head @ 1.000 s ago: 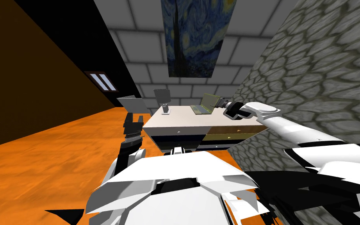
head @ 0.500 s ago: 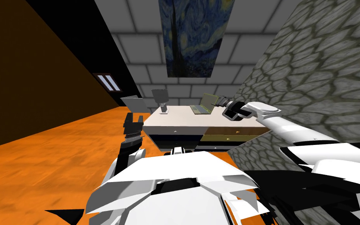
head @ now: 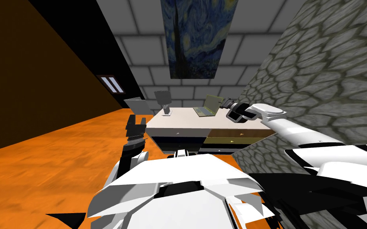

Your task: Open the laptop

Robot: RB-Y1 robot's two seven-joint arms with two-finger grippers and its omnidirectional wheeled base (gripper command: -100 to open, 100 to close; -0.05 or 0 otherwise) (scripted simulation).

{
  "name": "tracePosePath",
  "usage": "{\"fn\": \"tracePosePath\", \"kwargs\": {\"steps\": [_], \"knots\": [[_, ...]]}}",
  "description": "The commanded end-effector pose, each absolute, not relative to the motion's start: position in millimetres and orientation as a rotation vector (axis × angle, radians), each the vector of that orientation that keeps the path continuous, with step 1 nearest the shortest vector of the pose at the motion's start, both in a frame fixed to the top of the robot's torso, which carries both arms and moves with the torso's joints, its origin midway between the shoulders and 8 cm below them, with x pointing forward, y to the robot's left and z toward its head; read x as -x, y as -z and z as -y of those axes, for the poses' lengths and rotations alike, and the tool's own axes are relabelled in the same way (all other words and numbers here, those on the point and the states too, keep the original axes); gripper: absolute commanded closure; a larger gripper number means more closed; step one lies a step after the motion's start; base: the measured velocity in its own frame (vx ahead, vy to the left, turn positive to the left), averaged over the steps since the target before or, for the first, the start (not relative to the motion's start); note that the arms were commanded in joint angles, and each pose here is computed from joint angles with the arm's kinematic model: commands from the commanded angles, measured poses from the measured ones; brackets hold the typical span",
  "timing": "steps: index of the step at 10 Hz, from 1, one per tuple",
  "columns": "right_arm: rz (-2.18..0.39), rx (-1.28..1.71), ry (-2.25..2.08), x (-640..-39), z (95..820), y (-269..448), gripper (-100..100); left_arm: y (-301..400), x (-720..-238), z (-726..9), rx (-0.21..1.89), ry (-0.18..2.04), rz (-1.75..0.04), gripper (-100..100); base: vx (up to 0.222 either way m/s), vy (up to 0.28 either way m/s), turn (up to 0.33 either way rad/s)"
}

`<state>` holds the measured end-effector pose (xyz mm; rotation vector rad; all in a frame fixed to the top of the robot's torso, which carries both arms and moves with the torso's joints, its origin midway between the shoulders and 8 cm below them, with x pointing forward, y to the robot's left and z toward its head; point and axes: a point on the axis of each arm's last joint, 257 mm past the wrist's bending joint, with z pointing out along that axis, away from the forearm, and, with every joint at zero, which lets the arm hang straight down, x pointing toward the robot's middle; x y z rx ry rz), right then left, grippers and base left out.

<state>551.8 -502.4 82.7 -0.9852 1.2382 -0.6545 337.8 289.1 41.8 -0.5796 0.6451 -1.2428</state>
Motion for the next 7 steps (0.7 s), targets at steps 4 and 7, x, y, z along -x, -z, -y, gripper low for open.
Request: {"fn": "tracePosePath", "kwargs": {"steps": [4, 7], "knots": [[-1.182, 1.179, 0.811, -551.6, 493.0, -65.3, 100, -41.8, -337.8, -289.1, 0.580, 1.243, -0.645, 0, 0.007, 0.075, -0.004], [-1.144, 1.277, 0.886, -551.1, 488.3, -56.6, 100, -41.8, -337.8, -289.1, 0.580, 1.243, -0.645, 0, 0.004, 0.062, -0.004]]}}
